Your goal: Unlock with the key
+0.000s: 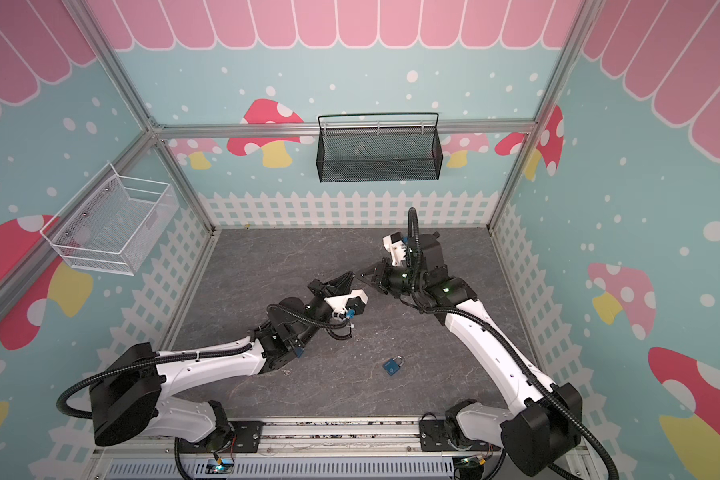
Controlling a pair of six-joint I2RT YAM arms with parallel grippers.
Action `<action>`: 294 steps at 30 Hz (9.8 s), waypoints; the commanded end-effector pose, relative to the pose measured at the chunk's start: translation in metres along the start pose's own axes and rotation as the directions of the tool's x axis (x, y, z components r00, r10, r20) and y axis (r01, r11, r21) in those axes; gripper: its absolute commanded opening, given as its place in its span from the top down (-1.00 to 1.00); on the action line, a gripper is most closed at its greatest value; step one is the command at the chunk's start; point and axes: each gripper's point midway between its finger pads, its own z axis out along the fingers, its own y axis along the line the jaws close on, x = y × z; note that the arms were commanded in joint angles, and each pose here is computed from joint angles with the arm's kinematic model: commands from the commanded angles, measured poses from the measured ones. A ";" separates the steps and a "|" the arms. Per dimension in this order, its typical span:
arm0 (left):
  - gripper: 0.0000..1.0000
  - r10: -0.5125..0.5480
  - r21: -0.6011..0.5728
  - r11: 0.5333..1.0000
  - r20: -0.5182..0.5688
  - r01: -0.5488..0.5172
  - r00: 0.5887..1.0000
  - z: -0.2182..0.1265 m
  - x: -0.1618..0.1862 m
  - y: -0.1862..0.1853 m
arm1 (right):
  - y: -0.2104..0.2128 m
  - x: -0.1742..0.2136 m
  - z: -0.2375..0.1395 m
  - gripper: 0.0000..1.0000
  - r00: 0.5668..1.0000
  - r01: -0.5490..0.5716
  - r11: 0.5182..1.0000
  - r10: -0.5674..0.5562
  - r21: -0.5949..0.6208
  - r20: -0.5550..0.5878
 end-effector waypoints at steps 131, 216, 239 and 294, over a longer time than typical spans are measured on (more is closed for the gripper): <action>1.00 -0.961 0.364 -0.118 -0.276 0.924 -0.014 -0.013 -0.078 0.073 | 0.018 -0.012 -0.054 -0.07 0.750 0.649 0.749 -0.603 -0.133 0.272; -0.19 -0.404 0.093 0.323 -0.887 0.942 0.226 -0.060 -0.025 -0.217 | -0.216 0.028 -0.079 1.00 0.963 0.017 0.969 -0.083 0.248 0.257; -0.20 -0.128 0.184 0.468 -0.954 0.865 0.272 -0.060 0.003 -0.309 | -0.258 0.029 -0.094 1.00 0.956 -0.081 0.943 -0.018 0.323 0.294; 1.00 -0.517 -0.215 0.358 -0.856 0.908 0.001 -0.019 0.000 -0.207 | -0.224 0.011 -0.102 1.00 0.955 -0.022 0.945 -0.076 0.326 0.287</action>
